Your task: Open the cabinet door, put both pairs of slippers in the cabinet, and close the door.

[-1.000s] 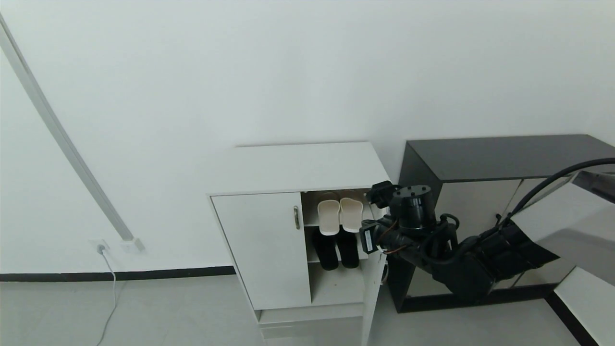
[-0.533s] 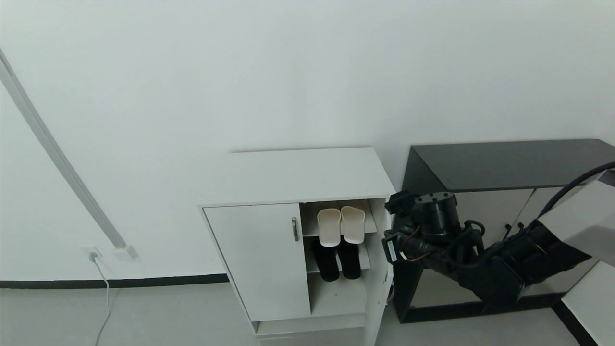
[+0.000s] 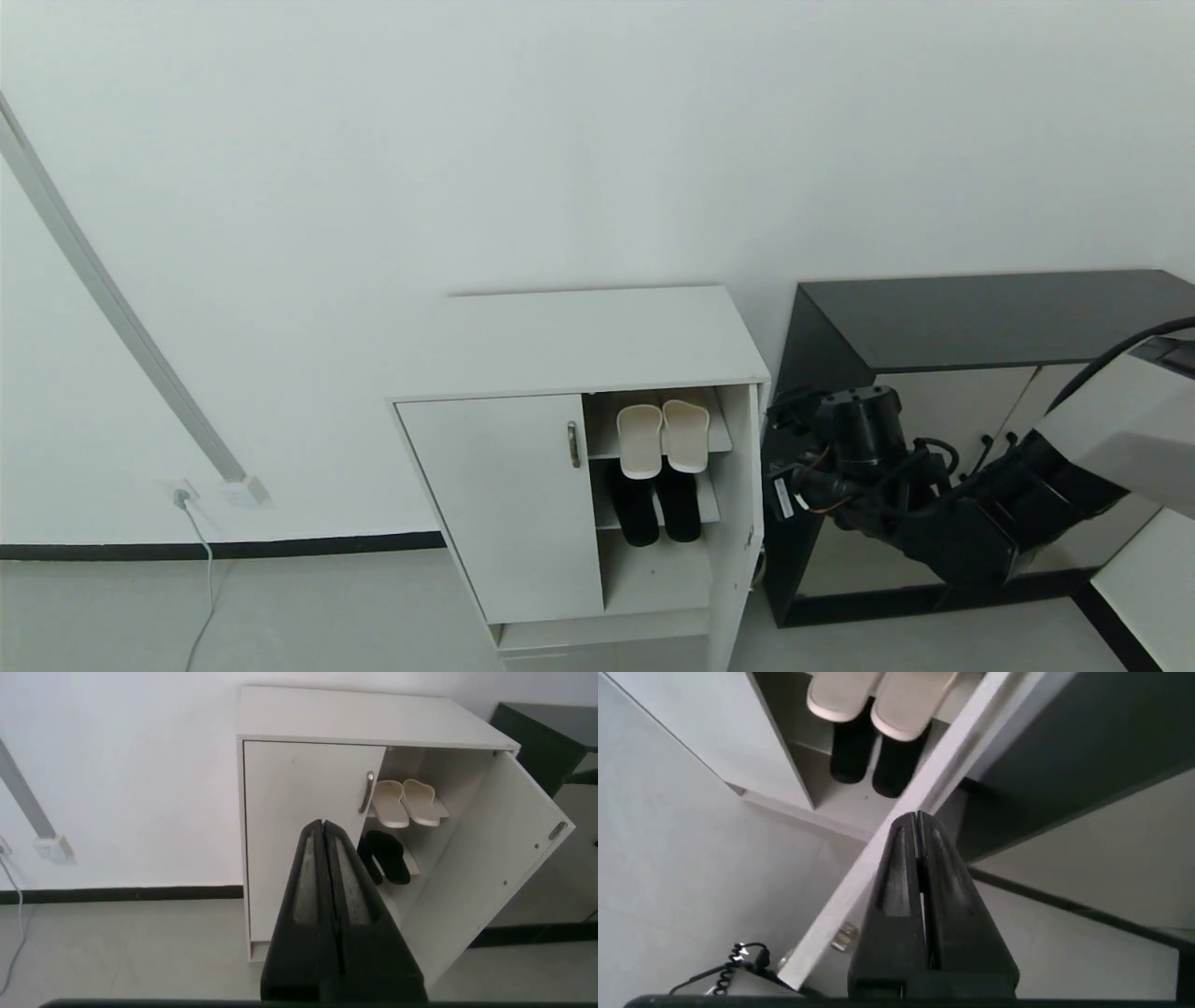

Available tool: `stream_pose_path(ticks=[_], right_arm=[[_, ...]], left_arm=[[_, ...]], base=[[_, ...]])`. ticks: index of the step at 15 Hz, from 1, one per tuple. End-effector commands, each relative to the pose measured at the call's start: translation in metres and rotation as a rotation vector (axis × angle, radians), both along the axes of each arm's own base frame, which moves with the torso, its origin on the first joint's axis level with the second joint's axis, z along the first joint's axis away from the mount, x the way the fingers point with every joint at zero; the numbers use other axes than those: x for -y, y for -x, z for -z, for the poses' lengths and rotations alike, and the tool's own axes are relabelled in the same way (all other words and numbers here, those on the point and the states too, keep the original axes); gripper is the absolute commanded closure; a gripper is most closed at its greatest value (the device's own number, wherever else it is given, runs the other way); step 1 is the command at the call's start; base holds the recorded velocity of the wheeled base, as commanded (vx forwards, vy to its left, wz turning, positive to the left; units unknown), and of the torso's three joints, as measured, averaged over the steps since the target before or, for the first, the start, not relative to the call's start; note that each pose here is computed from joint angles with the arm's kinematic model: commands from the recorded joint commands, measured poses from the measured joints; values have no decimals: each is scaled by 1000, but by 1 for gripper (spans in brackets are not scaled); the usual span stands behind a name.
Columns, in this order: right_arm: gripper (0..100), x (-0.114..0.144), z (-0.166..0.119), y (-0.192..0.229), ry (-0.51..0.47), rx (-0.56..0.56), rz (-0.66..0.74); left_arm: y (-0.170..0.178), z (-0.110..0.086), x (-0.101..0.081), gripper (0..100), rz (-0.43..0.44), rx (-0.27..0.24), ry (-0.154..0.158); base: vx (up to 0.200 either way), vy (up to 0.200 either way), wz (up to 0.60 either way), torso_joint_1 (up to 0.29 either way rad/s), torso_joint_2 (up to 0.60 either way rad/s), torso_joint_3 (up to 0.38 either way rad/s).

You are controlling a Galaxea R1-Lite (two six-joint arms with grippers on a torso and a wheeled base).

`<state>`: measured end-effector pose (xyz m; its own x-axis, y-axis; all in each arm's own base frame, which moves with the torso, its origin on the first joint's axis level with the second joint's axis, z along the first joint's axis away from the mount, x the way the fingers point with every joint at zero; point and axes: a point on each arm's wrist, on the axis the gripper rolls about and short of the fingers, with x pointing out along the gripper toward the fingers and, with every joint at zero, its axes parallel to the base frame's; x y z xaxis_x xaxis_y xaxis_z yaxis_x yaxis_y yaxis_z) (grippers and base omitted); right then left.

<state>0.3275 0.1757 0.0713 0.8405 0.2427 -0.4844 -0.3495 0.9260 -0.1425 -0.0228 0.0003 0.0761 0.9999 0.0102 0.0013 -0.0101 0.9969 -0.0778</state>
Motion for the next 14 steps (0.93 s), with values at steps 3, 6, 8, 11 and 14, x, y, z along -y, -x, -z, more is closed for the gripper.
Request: stream_pose_path(ticks=[3,6,8,11,14], right_arm=[[100,-6,29,-9,30,-54,-2],[100,-12,34,-16,25,-49,-6],[100,-17,34,-22,9,-37,-11],[100,-25,36,-31,-14,-4,-18],[100,-37,43,-40,-45,21,-24]], left_arm=[[0,0,0,100,-1,0,0],[0,0,0,100,-1,0,0],[0,0,0,100,-2,0,0],[0,0,0,100,-1,0,0],[0,0,0,100,-1,0,0]], base=[[0,0,0,0,0,0],[0,0,0,0,0,0],[0,0,0,0,0,0],[0,0,0,0,0,0],[0,0,0,0,0,0]])
